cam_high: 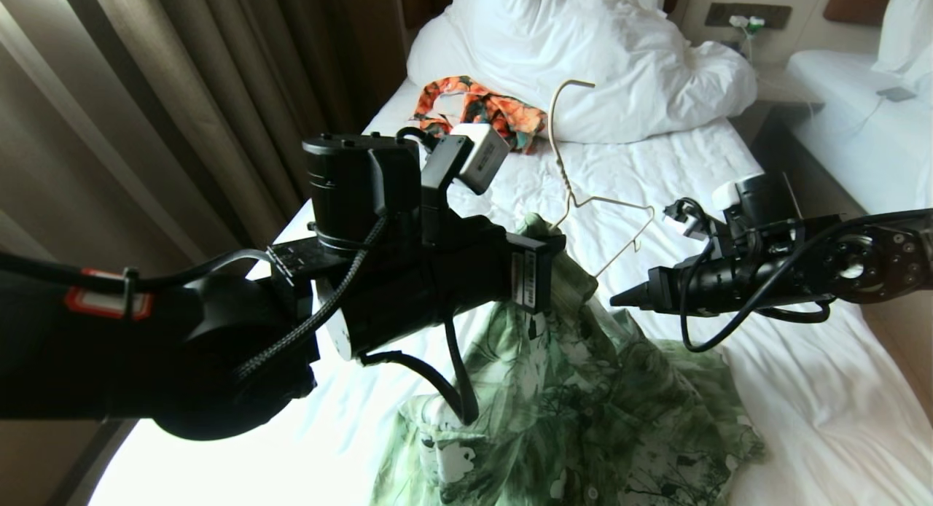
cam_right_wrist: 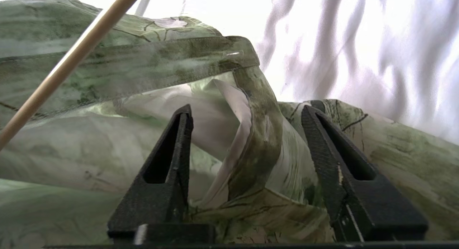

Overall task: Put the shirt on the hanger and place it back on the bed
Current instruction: Hook the other side of the shirt onto the hanger

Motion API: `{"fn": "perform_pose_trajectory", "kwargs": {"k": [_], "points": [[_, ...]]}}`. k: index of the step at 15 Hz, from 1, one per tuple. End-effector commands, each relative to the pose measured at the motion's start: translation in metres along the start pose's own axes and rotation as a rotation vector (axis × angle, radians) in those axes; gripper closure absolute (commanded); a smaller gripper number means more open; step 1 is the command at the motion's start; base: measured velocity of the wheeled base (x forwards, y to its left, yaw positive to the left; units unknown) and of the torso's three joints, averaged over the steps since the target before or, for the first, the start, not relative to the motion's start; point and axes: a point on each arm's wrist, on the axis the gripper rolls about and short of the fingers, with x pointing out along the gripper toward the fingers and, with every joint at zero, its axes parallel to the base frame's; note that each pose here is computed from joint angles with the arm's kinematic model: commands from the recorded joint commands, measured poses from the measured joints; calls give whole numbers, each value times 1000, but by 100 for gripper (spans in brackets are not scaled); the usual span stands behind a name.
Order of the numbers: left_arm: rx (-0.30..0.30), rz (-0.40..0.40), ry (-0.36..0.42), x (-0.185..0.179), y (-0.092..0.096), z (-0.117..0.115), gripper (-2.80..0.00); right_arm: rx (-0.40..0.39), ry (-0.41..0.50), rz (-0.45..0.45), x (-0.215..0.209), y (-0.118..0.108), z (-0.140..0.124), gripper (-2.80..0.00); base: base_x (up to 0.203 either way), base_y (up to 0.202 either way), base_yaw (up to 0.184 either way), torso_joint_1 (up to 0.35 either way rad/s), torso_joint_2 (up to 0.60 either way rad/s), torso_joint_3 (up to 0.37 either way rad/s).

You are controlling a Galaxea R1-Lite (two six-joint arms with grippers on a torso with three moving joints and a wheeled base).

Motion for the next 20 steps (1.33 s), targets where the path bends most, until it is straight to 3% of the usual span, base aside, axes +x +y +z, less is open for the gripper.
{"fn": "perform_pose_trajectory", "kwargs": {"k": [1, 10, 11, 16, 20], "points": [[0, 0, 0, 1, 0, -1, 0, -3, 28, -5, 13, 2, -6, -280, 0, 0, 0, 0, 0, 0], [0, 14, -2, 1, 4, 0, 0, -4, 51, -59, 31, -6, -12, -280, 0, 0, 0, 0, 0, 0], [0, 15, -5, 1, 5, 1, 0, -6, 54, -83, 34, -8, -14, 0, 0, 0, 0, 0, 0, 0], [-1, 17, -5, 0, 5, 1, 0, -16, 26, -80, 34, -7, -10, 0, 0, 0, 0, 0, 0, 0], [-6, 31, 29, -1, 11, -9, 0, 11, -28, -109, 16, -19, 0, 0, 0, 0, 0, 0, 0, 0]]}}
